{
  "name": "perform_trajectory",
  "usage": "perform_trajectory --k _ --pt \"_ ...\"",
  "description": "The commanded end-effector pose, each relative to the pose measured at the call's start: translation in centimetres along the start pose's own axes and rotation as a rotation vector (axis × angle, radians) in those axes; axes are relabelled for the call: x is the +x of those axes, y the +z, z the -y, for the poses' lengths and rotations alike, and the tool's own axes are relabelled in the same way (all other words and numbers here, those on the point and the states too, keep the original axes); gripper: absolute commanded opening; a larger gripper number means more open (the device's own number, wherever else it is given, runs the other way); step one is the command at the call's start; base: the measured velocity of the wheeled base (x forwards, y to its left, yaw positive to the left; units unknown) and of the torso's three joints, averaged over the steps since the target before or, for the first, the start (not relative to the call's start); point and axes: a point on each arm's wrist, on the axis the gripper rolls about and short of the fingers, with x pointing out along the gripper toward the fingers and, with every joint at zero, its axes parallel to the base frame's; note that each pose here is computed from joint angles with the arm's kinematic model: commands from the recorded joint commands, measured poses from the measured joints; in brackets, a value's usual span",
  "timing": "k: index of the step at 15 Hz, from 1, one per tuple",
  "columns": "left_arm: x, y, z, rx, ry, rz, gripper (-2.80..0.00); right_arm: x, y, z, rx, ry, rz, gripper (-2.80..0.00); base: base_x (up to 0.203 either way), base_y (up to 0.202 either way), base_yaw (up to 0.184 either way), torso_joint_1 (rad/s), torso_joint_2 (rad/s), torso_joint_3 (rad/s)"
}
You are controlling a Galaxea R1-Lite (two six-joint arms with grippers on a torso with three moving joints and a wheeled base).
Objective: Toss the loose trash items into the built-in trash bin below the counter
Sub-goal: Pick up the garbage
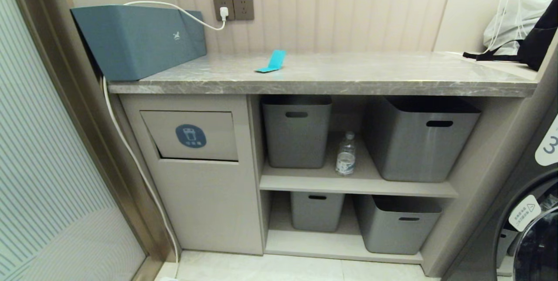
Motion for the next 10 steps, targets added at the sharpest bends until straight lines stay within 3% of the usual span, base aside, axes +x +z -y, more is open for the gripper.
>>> perform_trajectory --k 1,5,10 --pt "0.01 -0.04 0.00 0.004 0.000 -0.001 -2.80 0.00 0.00 0.00 0.000 0.000 0.000 -2.80 0.000 0.000 0.000 0.000 0.00 0.000" --pt "0.00 -0.03 0.02 0.046 -0.008 0.000 -2.80 0.00 0.00 0.00 0.000 0.000 0.000 -2.80 0.028 0.000 -0.001 -0.002 0.00 0.000" --pt "0.00 -0.01 0.02 0.046 -0.009 0.000 -2.80 0.00 -0.01 0.00 0.000 0.000 -0.001 -2.80 0.192 0.000 0.000 0.003 0.00 0.003"
